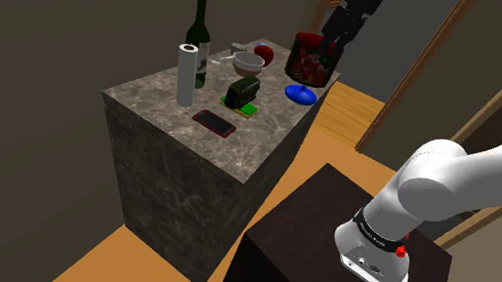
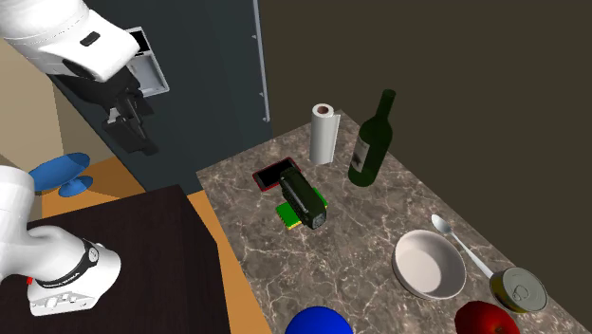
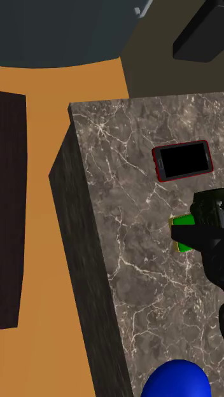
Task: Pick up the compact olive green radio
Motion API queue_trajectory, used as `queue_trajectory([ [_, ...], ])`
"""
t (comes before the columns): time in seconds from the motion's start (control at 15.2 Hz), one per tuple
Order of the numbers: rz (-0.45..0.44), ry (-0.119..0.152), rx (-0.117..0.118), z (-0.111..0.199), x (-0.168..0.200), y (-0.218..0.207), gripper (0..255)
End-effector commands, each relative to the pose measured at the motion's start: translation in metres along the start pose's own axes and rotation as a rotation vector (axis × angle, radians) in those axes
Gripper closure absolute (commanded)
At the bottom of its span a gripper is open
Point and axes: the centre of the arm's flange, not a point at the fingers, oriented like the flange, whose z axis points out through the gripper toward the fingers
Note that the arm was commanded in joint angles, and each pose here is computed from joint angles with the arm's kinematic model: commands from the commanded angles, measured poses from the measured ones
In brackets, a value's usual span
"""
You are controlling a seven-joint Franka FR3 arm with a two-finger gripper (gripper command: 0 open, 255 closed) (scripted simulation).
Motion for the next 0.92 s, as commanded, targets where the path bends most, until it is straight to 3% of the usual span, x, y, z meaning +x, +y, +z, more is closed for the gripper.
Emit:
queue_trajectory([
  [0.0, 0.0, 0.0, 0.0, 0.0, 0.0, 0.0, 0],
  [0.86, 0.544, -0.006, -0.045, 0.108, 0.134, 0.007, 0],
])
